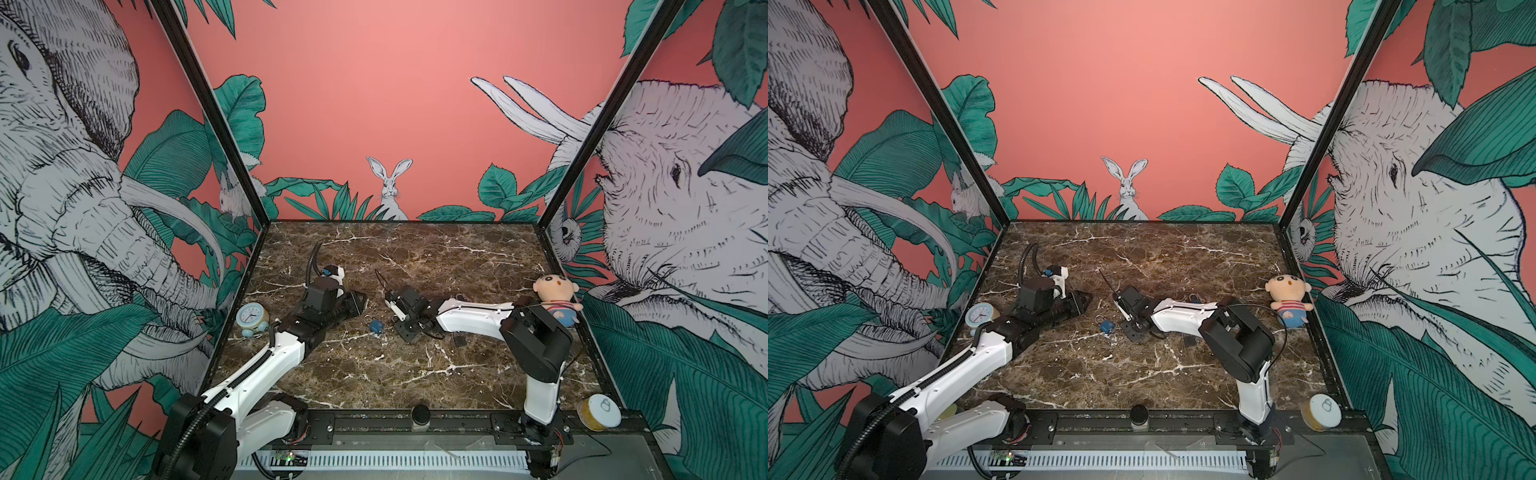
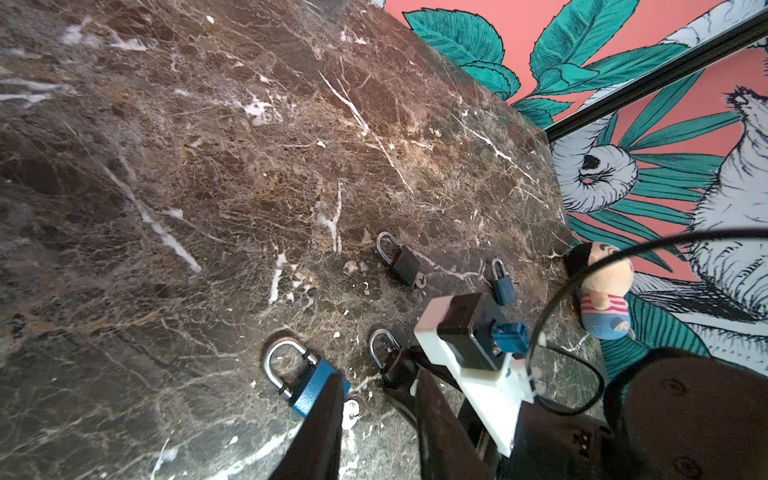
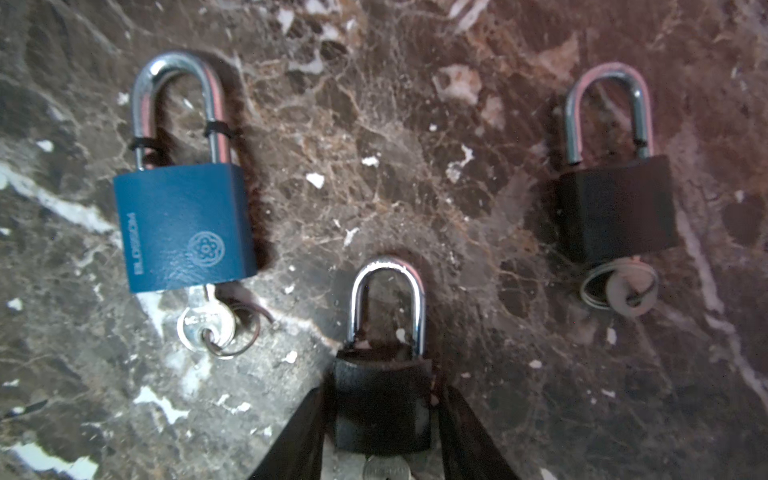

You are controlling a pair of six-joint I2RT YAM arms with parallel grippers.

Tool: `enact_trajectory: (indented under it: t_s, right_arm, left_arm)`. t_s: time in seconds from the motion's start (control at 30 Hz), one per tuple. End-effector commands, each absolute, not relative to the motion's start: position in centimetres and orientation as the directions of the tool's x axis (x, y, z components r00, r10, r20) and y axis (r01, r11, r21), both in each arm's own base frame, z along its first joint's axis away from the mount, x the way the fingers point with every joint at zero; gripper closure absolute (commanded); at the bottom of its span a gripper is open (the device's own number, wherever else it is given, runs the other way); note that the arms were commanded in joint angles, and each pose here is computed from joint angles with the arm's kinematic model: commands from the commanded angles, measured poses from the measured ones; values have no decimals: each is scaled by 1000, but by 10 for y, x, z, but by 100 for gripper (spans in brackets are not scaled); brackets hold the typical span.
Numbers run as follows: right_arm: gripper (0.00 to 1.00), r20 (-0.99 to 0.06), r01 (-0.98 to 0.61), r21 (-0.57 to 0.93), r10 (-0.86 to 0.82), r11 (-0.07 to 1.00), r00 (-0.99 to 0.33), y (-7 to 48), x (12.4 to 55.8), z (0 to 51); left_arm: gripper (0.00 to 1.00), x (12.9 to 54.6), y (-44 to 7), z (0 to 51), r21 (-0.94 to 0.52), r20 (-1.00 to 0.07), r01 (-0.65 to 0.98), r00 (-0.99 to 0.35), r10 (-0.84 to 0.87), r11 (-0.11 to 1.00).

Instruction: Lock with the key

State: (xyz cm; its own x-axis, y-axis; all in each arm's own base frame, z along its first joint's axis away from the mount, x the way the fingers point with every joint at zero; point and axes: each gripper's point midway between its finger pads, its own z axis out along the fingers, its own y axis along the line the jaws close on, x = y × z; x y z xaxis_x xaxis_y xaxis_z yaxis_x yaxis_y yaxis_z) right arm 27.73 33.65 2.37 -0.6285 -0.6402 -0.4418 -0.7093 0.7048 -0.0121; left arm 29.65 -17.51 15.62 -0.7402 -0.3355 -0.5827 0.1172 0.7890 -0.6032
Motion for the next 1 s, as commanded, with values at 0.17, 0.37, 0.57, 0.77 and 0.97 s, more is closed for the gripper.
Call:
enact_trajectory:
  t_s: [0.17,0.37,0.57,0.77,0.97]
  right_arm:
    - [62,-401,-716,-59,-673,696,-621,335,275,12]
    - [78,-408,-714,-61,-670,698,-620,334,274,16]
    - [82,-476,-712,-12,-630,702,-613,343,273,47]
    - [82,-530,-729,31,-607,684,-592,346,265,85]
    - [82,-578,-739,66,-578,670,-576,343,257,120]
  left_arm:
    - [68,294,-169,157,-597,-591,113,-731,-341,794]
    - [68,293,-167,158,-594,-595,112,-728,-340,797]
    - [69,292,-169,159,-588,-594,127,-738,-320,799]
    - [70,289,-187,166,-613,-580,202,-772,-261,763]
    - [70,287,-215,172,-673,-552,292,-810,-198,680]
